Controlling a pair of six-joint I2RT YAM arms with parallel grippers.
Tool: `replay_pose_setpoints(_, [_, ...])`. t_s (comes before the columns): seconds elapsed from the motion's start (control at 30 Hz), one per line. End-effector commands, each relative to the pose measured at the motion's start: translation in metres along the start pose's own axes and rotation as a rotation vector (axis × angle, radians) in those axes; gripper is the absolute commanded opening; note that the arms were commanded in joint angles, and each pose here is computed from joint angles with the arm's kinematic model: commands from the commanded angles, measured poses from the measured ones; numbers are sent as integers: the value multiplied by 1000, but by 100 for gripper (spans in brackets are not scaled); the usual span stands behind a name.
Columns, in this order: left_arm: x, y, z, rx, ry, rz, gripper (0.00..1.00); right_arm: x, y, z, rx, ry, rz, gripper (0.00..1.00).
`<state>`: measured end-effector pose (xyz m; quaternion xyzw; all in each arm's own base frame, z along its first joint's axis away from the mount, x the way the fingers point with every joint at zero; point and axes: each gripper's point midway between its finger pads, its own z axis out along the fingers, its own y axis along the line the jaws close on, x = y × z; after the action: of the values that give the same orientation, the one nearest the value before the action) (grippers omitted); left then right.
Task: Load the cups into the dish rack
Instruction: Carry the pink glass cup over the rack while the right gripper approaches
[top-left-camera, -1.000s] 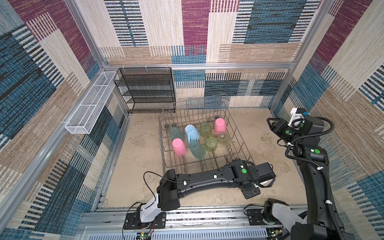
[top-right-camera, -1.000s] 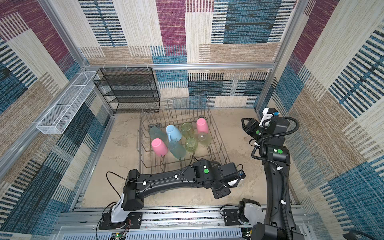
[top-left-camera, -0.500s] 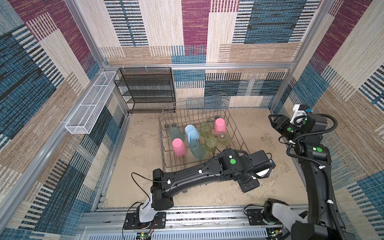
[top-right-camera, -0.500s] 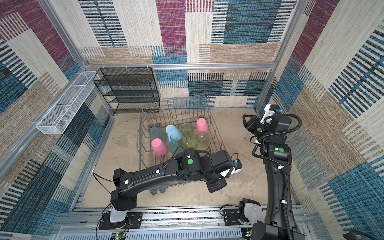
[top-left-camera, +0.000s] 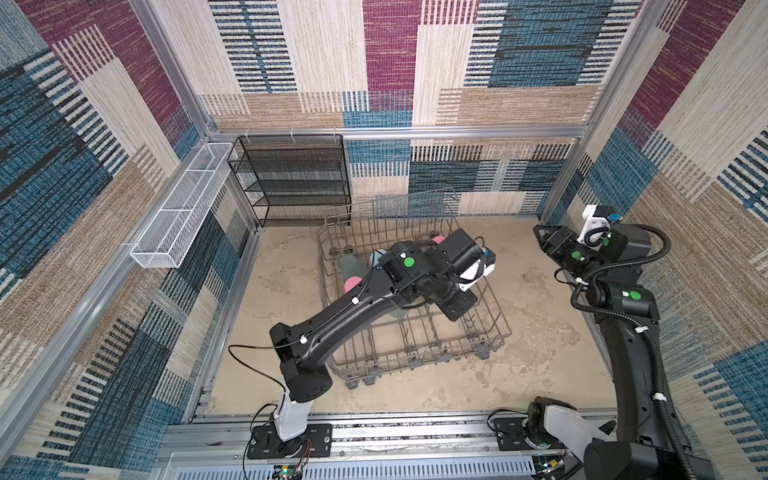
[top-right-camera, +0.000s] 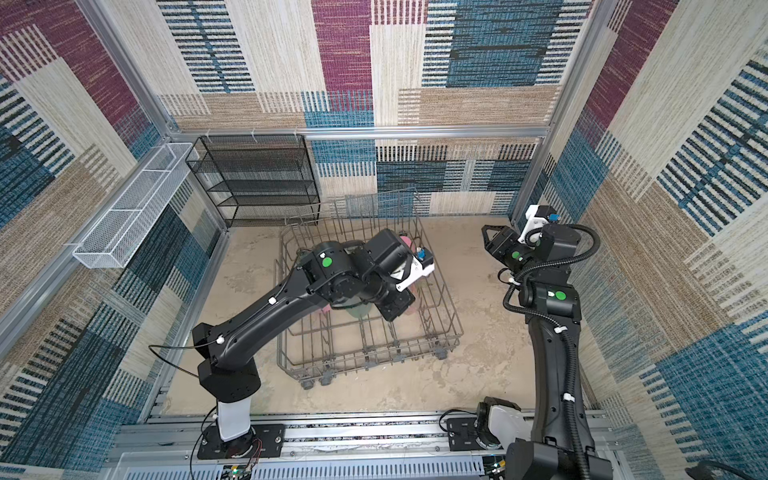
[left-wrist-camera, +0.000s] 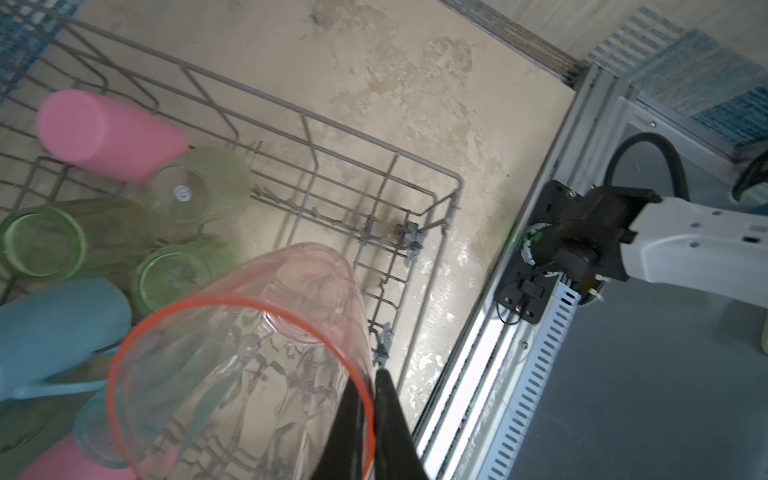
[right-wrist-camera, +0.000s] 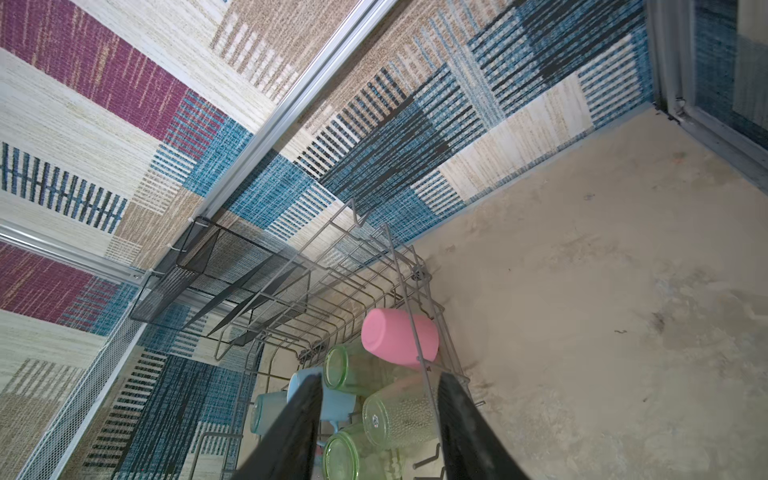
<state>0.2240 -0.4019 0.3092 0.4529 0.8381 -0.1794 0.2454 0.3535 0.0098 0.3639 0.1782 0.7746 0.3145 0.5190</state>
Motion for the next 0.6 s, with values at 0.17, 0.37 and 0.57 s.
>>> replay_pose_setpoints(0.17, [-12,80,-24,-12,-86,-212,0,27,36,57,-85,84,-8,48])
replay_pose_setpoints(0.37, [-26,138,-42,4,-233,-388,0,48,79,98,-170,163,-12,48])
replay_pose_setpoints(0.57, [-43,183,-59,30,-408,-542,0,61,114,129,-274,240,48,48])
